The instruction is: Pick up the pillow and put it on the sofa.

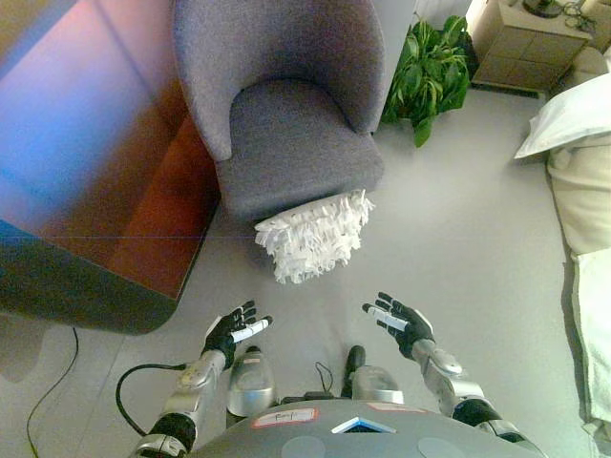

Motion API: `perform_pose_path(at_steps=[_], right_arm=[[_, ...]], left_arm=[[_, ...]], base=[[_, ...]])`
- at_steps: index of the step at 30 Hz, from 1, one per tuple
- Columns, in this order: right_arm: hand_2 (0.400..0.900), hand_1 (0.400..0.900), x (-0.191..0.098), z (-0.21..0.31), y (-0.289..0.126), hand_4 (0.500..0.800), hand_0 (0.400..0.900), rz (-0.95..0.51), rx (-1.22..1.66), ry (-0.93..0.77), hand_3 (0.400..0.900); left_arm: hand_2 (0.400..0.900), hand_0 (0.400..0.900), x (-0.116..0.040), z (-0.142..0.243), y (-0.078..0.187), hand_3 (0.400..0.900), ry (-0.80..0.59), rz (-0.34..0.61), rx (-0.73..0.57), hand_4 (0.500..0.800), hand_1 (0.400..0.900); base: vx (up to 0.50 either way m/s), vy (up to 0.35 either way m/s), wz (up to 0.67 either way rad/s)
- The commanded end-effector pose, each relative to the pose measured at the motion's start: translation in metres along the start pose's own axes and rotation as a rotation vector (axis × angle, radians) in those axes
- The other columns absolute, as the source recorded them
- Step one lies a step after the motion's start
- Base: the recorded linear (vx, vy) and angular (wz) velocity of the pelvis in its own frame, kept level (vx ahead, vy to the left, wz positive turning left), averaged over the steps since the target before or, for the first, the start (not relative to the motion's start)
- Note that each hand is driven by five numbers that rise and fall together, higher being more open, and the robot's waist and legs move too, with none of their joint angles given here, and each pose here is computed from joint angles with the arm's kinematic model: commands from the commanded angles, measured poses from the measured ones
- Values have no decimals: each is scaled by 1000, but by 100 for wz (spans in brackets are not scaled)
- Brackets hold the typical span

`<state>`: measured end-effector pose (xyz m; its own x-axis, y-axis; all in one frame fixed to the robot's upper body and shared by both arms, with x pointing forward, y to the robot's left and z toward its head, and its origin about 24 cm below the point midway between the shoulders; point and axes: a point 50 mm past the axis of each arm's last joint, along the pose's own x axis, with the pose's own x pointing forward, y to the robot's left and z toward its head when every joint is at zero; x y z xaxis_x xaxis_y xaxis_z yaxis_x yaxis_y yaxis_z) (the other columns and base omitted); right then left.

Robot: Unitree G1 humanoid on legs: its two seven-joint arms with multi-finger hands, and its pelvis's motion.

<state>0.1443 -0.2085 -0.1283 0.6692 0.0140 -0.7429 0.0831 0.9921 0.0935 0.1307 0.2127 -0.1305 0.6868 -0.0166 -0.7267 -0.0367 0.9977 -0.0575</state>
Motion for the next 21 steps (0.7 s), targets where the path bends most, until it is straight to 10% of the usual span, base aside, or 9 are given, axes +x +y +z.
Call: perform_pose_path(at_steps=[1, 21], right_arm=[[900, 900, -1, 30, -11, 800, 900, 7, -40, -124, 900], [900, 900, -10, 23, 16, 800, 900, 132, -53, -166, 900]], left_arm=[[900, 900, 2, 31, 4, 900, -149, -16, -46, 800, 900], [900, 900, -11, 21, 26, 900, -133, 53, 62, 800, 900]], base=[[266, 117, -6], [331, 151, -12]])
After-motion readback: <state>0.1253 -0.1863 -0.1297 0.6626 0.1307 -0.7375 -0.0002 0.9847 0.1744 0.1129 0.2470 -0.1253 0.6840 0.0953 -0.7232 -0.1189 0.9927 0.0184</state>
